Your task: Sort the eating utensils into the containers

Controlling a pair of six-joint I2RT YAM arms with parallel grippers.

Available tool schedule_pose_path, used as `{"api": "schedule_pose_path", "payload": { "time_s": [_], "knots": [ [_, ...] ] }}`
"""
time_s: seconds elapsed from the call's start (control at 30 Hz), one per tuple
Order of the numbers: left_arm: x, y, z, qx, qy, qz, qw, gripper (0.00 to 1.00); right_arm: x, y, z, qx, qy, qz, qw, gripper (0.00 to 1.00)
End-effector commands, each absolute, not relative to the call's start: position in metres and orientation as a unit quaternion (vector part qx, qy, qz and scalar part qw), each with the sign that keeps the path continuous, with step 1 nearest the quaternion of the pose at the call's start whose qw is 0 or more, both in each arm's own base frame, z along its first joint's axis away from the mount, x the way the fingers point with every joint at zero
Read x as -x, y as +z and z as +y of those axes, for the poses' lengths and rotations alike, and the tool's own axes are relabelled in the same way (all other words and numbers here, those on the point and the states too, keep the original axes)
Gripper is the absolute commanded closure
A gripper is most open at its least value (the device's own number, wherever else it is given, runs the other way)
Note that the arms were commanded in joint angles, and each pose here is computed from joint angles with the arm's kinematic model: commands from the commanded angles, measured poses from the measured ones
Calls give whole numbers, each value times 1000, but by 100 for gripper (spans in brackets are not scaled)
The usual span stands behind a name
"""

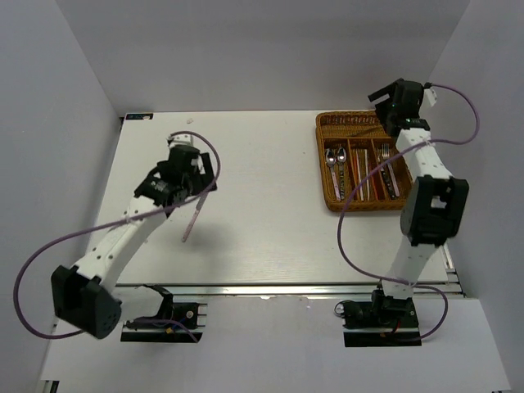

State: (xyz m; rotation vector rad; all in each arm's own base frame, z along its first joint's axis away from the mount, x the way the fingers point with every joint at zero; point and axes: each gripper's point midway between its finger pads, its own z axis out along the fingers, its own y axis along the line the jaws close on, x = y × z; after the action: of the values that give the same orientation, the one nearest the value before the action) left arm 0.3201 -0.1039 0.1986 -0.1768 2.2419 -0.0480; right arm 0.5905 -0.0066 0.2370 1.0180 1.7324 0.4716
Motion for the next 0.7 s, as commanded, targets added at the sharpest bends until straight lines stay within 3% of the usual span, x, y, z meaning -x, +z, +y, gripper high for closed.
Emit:
{"api": "schedule_pose_path", "payload": {
  "time_s": [0.0,0.03,0.13,0.3,0.67],
  "knots": [
    [-329,166,-90,42,-35,937,344,2,-526,289,56,-273,237,750,554,11],
    [-332,159,-83,47,-34,943,327,2,-507,258,67,-253,251,762,541,11],
    [-337,125,-78,41,-34,960,274,2,-456,256,103,-168,338,766,520,11],
    [-330,75,-68,67,-46,975,207,5,-386,216,128,-88,367,796,472,11],
    [-291,3,-57,117,-18,981,155,26,-339,202,123,-70,360,795,483,11]
  ]
}}
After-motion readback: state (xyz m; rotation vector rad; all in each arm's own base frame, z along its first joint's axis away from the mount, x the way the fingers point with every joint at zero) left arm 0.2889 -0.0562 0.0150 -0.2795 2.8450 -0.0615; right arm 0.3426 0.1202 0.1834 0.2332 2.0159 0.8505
